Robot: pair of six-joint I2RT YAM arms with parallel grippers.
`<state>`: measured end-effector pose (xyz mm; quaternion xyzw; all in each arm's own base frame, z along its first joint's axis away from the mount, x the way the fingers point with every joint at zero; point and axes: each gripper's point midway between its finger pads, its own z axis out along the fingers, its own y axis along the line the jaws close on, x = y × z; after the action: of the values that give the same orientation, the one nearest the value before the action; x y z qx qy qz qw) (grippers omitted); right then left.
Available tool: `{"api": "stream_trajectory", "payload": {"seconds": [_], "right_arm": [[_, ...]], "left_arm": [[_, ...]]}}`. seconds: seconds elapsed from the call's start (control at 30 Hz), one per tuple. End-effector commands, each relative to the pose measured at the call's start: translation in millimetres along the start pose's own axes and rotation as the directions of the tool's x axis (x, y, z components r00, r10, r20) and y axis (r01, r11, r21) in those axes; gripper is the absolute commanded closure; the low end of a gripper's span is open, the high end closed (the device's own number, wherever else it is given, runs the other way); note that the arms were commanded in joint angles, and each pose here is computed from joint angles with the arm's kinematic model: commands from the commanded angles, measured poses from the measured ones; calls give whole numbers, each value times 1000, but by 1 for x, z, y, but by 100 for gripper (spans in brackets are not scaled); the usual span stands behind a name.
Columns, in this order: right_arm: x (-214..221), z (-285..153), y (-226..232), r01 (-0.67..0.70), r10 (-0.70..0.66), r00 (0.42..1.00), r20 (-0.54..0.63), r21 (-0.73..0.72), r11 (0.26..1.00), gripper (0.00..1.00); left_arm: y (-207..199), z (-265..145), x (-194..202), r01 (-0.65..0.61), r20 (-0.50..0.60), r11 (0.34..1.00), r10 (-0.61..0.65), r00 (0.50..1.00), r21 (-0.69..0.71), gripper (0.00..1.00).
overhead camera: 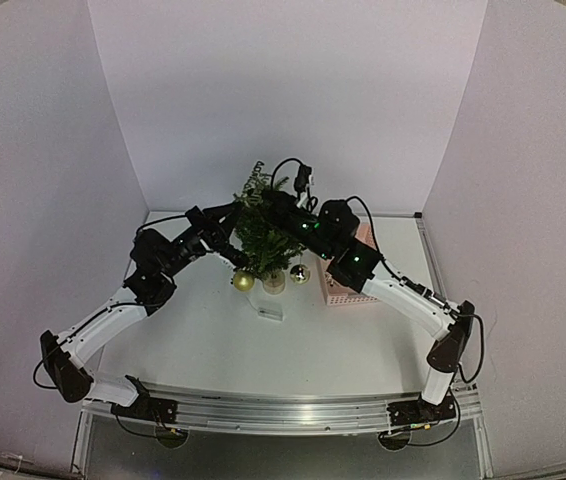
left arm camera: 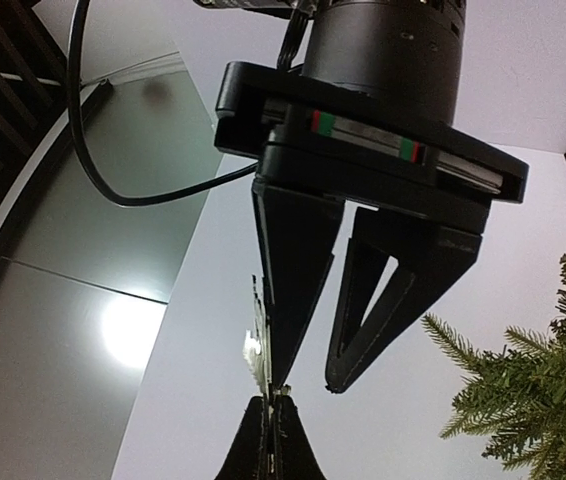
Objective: Decorate the small christmas tree
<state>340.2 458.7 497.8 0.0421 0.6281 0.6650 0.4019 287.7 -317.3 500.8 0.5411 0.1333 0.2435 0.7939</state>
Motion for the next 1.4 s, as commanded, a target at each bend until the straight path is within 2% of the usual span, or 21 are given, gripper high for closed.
{"api": "stream_trajectory", "payload": {"seconds": [0.0,0.33,0.6,0.63,0.7,0.77,0.83,0.87,0.93,1.0,1.1,1.23,1.27,1.37], "right_arm": [[-5,-6,18,-6,8,1000,26,-63,998,73],[-10,-15,16,0,3,998,55,-51,999,68],[-14,-28,9,55,-54,995,79,-9,998,62],[-15,-29,11,72,-71,994,78,-8,997,61],[-16,-32,9,121,-123,990,63,27,992,59],[-23,-38,10,205,-209,977,48,75,976,57],[-25,-46,6,321,-324,946,-2,142,936,53],[-27,-52,6,376,-376,926,-28,166,912,47],[-29,-64,2,475,-467,880,-91,203,856,35],[-30,-78,-4,526,-507,850,-142,218,822,30],[-34,-101,-9,562,-530,826,-192,210,800,25],[-37,-120,-39,554,-491,827,-275,247,795,23],[-36,-123,-44,551,-479,826,-296,246,798,23],[-30,-127,-52,541,-454,820,-348,214,813,23]], "left_arm": [[36,7,1,-9,-7,995,8,1000,-104,100],[50,12,15,19,-72,991,-29,997,-133,100],[56,15,36,210,-183,974,-223,958,-89,100],[59,15,37,243,-193,966,-255,947,-88,100],[57,15,43,381,-237,923,-383,893,-59,100],[61,14,47,517,-278,855,-508,815,-48,100],[58,9,46,674,-313,738,-647,696,-28,100],[63,7,42,740,-312,672,-709,632,-30,100],[60,1,35,853,-339,522,-807,484,-25,100],[51,-7,31,933,-386,359,-865,320,-31,100],[42,-18,32,989,-423,145,-898,119,-30,100],[35,-26,44,981,-441,-195,-878,-184,-22,100],[34,-26,43,963,-449,-270,-859,-245,-8,100],[27,-21,30,886,-487,-459,-791,-370,73,100]]}}
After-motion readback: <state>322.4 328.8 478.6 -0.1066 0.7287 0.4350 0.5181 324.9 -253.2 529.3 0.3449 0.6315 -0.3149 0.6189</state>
